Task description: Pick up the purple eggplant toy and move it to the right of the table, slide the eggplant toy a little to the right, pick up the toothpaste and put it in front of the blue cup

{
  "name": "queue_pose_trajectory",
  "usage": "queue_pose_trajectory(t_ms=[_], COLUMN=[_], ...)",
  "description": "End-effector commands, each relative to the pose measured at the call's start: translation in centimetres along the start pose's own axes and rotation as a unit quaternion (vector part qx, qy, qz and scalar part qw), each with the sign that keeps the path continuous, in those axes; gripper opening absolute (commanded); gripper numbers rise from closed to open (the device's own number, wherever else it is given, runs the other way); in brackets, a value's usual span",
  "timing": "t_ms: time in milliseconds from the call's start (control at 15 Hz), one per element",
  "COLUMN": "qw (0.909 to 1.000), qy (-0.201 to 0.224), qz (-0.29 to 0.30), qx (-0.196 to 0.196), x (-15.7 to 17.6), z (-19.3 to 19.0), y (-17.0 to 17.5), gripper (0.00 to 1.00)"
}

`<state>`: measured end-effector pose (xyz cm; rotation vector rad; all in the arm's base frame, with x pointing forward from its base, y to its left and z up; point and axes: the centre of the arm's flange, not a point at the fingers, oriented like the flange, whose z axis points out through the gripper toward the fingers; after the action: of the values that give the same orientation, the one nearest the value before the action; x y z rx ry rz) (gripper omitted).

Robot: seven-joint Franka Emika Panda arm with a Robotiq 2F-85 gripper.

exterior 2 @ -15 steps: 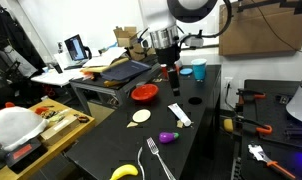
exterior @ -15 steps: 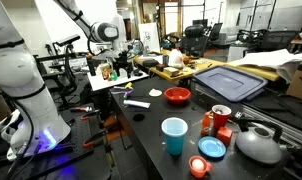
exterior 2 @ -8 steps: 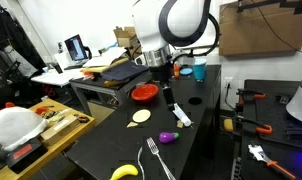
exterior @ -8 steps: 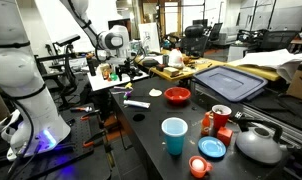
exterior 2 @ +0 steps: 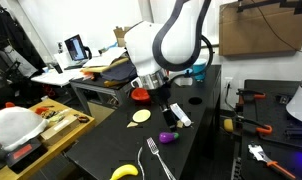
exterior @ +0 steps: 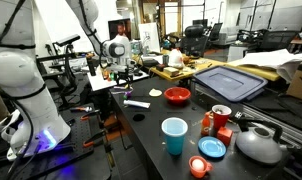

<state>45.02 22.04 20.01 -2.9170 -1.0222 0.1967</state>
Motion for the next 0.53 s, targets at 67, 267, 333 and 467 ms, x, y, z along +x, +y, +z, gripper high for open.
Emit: queue_pose_trajectory(t_ms=[67, 267, 333, 467], qw=[0.9994, 0.9992, 0.9992, 0.9991], qy=[-0.011, -0.015, -0.015, -0.014], qz=[-0.018, -0.019, -0.021, -0.025], qx=[0.027, 0.031, 0.032, 0.033], x=[1.8, 2.3, 2.5, 2.8], z=[2.8, 3.9, 4.2, 4.6], y=[-0.3, 0.0, 0.3, 0.8], gripper=[1.00, 1.00, 1.00, 1.00])
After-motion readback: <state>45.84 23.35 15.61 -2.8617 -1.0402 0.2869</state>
